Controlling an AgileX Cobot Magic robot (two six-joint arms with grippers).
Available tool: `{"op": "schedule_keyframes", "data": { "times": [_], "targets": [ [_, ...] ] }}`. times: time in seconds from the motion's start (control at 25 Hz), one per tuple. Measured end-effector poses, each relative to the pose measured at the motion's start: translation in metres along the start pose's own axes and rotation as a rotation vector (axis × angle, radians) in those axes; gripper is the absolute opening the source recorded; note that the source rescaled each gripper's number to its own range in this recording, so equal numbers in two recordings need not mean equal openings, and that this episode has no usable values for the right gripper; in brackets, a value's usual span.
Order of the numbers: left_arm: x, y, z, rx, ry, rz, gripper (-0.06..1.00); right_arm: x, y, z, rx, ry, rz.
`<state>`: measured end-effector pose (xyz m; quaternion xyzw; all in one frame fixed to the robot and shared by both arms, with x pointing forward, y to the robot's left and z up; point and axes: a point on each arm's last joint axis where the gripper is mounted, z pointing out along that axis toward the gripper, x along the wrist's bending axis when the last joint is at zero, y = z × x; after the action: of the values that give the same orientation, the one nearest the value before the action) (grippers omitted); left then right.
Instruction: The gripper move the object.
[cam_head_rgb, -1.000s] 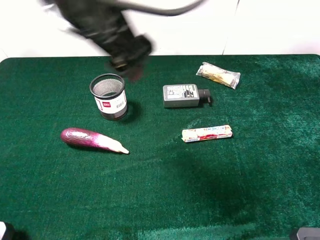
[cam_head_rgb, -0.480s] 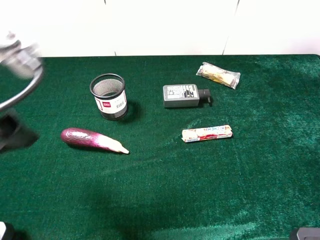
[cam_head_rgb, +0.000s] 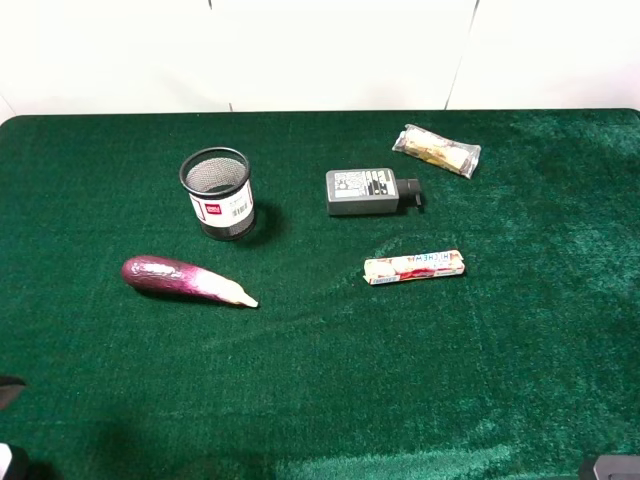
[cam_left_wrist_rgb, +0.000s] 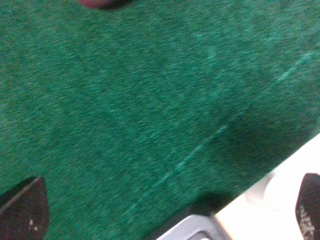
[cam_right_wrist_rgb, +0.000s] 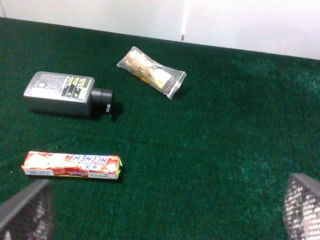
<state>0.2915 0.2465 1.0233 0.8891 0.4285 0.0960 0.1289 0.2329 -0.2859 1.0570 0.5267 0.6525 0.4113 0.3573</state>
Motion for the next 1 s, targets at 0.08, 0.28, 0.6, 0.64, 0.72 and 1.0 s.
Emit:
{"op": "schedule_keyframes", "data": {
  "times": [0.08,0.28,0.6,0.64,0.72,1.0],
  "targets": [
    [0.000,-0.001,-0.001,-0.021,-0.014,-0.004,1.00,0.000,0.000,0.000,0.000,0.002,0.001],
    [0.004,-0.004,-0.003,-0.048,-0.019,-0.057,1.00,0.000,0.000,0.000,-0.001,0.004,0.002],
    [0.010,-0.007,-0.005,-0.077,-0.092,-0.171,1.00,0.000,0.000,0.000,-0.001,0.005,0.003],
    [0.011,-0.008,-0.006,-0.089,-0.096,-0.185,1.00,0.000,0.000,0.000,-0.001,0.005,0.003],
    [0.012,-0.011,-0.009,-0.126,-0.096,-0.215,1.00,0.000,0.000,0.000,-0.001,0.005,0.003],
    [0.015,-0.028,-0.024,-0.297,-0.015,-0.292,1.00,0.000,0.000,0.000,-0.001,0.005,0.004]
  ]
}}
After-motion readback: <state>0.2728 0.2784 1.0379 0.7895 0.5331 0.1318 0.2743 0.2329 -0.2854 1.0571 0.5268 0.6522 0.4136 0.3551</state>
